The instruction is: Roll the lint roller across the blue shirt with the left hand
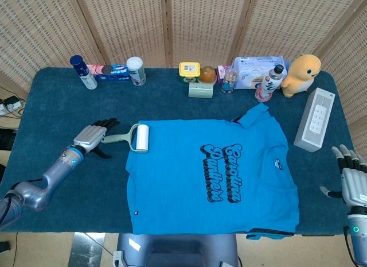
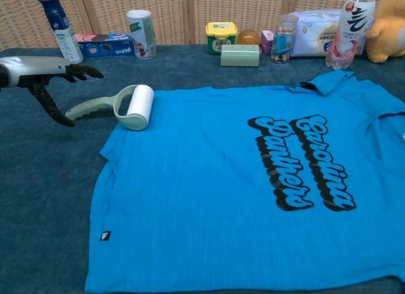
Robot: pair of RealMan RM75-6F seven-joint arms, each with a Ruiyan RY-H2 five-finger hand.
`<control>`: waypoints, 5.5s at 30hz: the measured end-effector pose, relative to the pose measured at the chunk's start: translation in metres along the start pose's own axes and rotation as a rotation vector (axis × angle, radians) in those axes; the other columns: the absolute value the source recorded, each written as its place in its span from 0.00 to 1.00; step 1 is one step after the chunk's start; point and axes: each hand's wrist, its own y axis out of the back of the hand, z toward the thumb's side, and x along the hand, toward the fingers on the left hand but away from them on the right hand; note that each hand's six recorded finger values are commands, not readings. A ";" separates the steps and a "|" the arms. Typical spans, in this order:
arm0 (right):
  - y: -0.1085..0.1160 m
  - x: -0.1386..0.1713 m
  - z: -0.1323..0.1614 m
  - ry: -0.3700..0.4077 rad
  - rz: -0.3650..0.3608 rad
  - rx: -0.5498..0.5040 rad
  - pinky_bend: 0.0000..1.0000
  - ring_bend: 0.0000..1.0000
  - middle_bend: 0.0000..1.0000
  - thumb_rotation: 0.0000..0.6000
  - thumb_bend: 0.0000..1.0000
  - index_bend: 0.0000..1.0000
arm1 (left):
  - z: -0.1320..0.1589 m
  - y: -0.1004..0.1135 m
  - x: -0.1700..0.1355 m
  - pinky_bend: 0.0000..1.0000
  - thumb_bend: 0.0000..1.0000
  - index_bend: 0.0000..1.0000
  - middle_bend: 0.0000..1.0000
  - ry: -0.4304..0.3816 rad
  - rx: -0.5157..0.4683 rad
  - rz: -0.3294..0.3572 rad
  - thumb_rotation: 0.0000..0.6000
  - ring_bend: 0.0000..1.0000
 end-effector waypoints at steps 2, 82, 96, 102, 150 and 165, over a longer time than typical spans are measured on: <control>0.001 0.000 -0.001 -0.002 -0.004 -0.003 0.00 0.00 0.00 1.00 0.00 0.02 | 0.001 -0.001 0.005 0.05 0.01 0.00 0.09 0.004 -0.003 -0.014 1.00 0.00; 0.016 0.009 0.005 0.029 -0.031 -0.055 0.00 0.00 0.00 1.00 0.00 0.02 | 0.071 0.003 0.034 1.00 0.81 1.00 0.91 0.028 0.071 0.146 1.00 0.91; 0.018 0.009 0.006 0.032 -0.029 -0.070 0.00 0.00 0.00 1.00 0.00 0.02 | 0.101 0.022 0.044 1.00 0.80 1.00 0.92 0.033 0.168 0.026 1.00 0.92; 0.016 0.008 0.005 0.029 -0.020 -0.073 0.00 0.00 0.00 1.00 0.00 0.02 | 0.103 0.018 0.051 1.00 0.80 1.00 0.92 0.034 0.218 0.003 1.00 0.92; 0.016 0.004 -0.002 0.008 -0.014 -0.084 0.00 0.00 0.00 1.00 0.00 0.02 | 0.150 -0.005 0.084 1.00 0.80 1.00 0.92 -0.033 0.282 -0.022 1.00 0.92; 0.017 0.001 -0.006 -0.006 -0.010 -0.089 0.00 0.00 0.00 1.00 0.00 0.02 | 0.182 -0.007 0.098 1.00 0.80 1.00 0.92 -0.049 0.281 -0.042 1.00 0.92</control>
